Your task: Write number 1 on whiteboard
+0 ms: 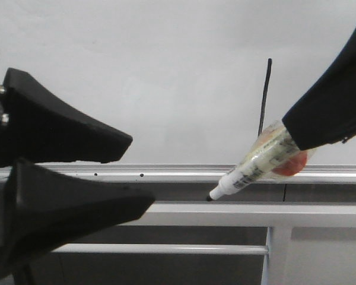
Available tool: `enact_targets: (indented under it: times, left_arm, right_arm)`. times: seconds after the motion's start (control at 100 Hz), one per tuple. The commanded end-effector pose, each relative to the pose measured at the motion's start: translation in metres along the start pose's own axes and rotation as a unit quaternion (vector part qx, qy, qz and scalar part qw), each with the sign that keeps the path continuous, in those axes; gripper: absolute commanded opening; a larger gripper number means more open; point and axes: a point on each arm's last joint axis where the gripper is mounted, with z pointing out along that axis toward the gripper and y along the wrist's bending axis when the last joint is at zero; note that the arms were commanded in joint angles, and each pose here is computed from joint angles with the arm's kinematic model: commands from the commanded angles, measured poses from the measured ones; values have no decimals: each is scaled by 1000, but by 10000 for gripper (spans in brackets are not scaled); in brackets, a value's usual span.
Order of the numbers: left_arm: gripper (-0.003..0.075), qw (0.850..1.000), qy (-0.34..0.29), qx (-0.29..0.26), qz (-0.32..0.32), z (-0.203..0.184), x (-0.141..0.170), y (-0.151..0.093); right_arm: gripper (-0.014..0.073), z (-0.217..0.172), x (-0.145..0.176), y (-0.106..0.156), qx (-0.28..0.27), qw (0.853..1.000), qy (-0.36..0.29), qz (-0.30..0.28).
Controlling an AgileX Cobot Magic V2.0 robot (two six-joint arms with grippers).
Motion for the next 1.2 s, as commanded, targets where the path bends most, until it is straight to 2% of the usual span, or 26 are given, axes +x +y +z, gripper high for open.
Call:
enact_targets:
  times: [0.0, 0.2, 0.29, 0.4, 0.7, 1.19]
  left_arm:
    - [316, 998, -56, -38, -5, 1, -17, 8]
    - [316, 998, -49, -45, 0, 10, -13, 7]
    - [316, 995, -68, -67, 3, 13, -15, 10]
    - [316, 992, -86, -87, 5, 15, -17, 12]
    - [316, 992, -88, -90, 7, 25, -21, 13]
    - [316, 991, -89, -100, 16, 40, -21, 12]
  right_arm:
    - [-59, -9, -19, 2, -1, 999, -48, 7]
    - [-59, -11, -32, 3, 6, 999, -44, -6]
    - [-59, -7, -37, 4, 7, 1000, -23, -5]
    - [-59, -6, -43, 4, 6, 1000, -27, -5]
    - [-59, -9, -59, 7, 2, 999, -49, -3]
    - [-59, -8, -60, 10, -13, 998, -52, 15]
